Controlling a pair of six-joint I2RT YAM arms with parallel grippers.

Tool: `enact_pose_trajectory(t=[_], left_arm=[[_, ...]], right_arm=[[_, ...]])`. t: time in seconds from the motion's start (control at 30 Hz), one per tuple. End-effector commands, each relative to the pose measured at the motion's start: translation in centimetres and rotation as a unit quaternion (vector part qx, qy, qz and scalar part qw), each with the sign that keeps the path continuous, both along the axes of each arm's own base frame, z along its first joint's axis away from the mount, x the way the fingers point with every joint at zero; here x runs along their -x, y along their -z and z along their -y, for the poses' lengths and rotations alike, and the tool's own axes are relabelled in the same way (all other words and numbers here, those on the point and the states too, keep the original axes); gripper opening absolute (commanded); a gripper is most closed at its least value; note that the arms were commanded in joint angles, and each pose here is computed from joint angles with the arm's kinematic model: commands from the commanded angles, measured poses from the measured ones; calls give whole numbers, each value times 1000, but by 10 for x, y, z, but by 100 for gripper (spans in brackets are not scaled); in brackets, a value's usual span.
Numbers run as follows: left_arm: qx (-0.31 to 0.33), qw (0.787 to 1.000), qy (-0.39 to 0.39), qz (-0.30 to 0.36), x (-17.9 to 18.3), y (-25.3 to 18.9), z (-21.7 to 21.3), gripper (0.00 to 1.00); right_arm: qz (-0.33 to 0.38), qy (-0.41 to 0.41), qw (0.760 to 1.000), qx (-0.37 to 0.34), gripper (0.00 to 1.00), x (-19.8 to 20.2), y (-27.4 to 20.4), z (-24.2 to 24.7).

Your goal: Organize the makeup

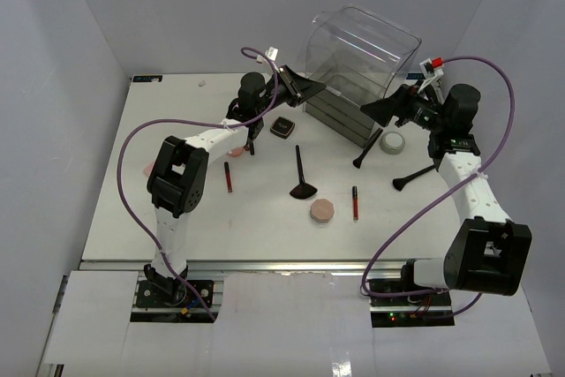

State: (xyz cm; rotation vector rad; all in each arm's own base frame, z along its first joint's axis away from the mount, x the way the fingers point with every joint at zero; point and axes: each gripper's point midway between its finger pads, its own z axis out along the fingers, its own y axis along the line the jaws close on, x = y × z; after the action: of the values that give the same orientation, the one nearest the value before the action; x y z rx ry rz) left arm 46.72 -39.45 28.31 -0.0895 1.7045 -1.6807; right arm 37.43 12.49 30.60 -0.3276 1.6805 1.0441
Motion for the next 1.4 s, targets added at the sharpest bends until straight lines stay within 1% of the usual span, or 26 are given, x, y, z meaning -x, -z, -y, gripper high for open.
enact_pose_trajectory(t=[0.0,0.23,0.53,0.97,1.13,1.37], left_arm=[[31,998,21,58,18,-61,-4,0],[34,997,24,62,21,-66,-4,0],[32,997,24,62,22,-71,-5,0],[36,997,23,61,22,-76,-5,0],[36,997,22,65,22,-81,-5,0],[37,997,22,66,23,-84,-6,0]], right_arm=[[26,0,1000,-9,91,-11,-18,-1],[25,-9,1000,-17,85,-21,-25,-6],[22,-19,999,-44,81,-29,-37,-9],[24,-33,997,-58,74,-21,-43,-13],[15,-44,997,-55,73,-11,-32,-19],[5,-40,998,-38,69,-13,-17,-21]])
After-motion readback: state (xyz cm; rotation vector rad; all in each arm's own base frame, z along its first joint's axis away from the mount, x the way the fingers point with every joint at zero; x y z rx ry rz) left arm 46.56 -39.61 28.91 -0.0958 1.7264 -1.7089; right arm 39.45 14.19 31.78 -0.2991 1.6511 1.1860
